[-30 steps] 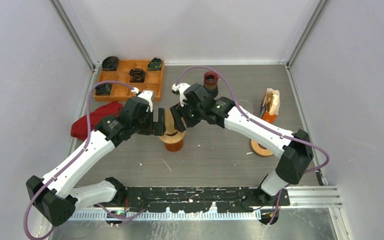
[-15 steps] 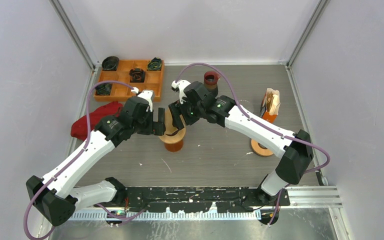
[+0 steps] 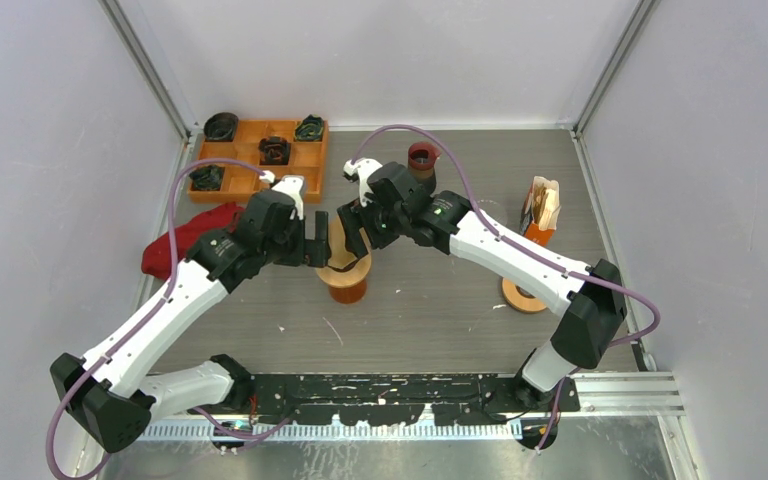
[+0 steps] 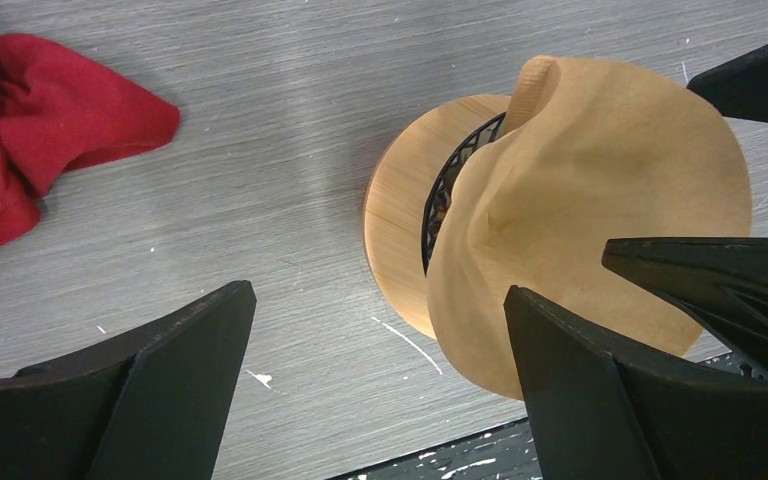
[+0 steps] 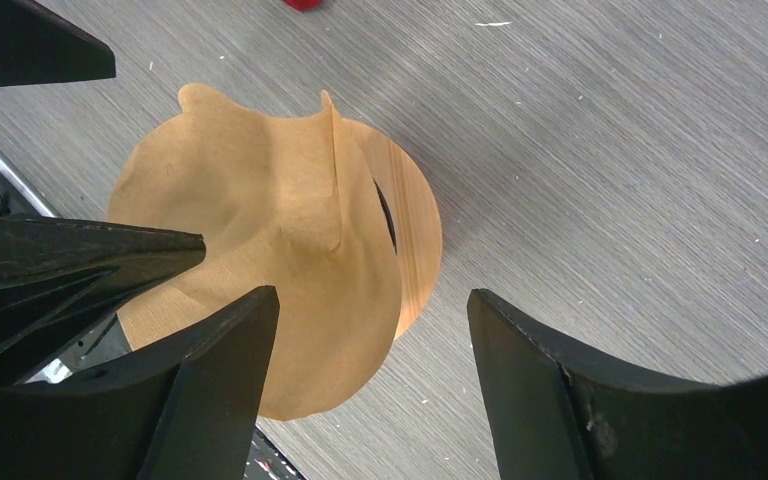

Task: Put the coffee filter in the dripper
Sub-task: Place the coffee filter in the coffee dripper, then move the coffee server to the center of the board.

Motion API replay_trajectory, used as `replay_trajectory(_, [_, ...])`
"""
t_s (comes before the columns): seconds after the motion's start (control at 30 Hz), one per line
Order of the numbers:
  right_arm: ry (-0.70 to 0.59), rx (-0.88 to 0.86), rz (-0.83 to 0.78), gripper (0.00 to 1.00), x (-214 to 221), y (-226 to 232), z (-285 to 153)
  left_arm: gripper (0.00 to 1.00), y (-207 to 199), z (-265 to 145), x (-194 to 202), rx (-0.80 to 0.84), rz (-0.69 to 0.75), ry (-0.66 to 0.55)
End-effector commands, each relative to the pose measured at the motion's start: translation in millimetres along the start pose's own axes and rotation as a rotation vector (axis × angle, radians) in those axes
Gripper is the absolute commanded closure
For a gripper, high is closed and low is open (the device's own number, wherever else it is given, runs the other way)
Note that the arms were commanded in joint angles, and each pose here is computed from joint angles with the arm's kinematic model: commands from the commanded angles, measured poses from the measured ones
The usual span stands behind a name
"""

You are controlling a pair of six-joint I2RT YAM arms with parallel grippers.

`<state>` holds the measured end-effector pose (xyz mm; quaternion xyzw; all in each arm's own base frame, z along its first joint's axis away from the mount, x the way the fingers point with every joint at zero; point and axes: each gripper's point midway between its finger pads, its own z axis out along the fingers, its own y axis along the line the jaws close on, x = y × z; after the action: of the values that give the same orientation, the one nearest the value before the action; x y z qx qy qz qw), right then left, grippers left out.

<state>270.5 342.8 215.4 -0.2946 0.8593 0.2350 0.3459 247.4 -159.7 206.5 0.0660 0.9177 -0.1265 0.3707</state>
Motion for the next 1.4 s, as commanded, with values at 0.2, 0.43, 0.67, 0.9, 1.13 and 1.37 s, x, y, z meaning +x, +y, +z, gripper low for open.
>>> replay_trajectory(0.2, [-0.158, -0.003, 0.006, 0.24, -41.2, 3.9, -25.7, 0.01, -9.8, -17.8, -44.2, 0.04, -0.031, -0.138])
replay_trajectory(0.43, [-0.268, 0.012, -0.008, 0.24, -49.8, 0.0, -55.5, 0.01, -4.6, -27.7, -54.4, 0.03, -0.035, -0.177])
replay_trajectory(0.67, [-0.408, -0.021, -0.055, 0.24, -42.0, -0.2, -84.9, 0.01, 10.7, -48.3, -53.6, -0.005, -0.037, -0.234])
replay_trajectory(0.9, [-0.428, -0.108, -0.102, 0.24, -12.9, 7.8, -79.2, 0.01, 16.6, -70.7, -58.6, 0.004, -0.011, -0.321])
replay_trajectory(1.13, [-0.387, -0.13, -0.124, 0.26, 34.6, 1.1, -53.3, 0.01, 25.0, -72.2, -43.8, -0.012, -0.011, -0.314])
replay_trajectory(1.37, [-0.517, -0.194, -0.196, 0.3, 61.5, 3.6, -36.0, 0.01, 43.1, -78.9, -36.7, -0.076, 0.036, -0.35])
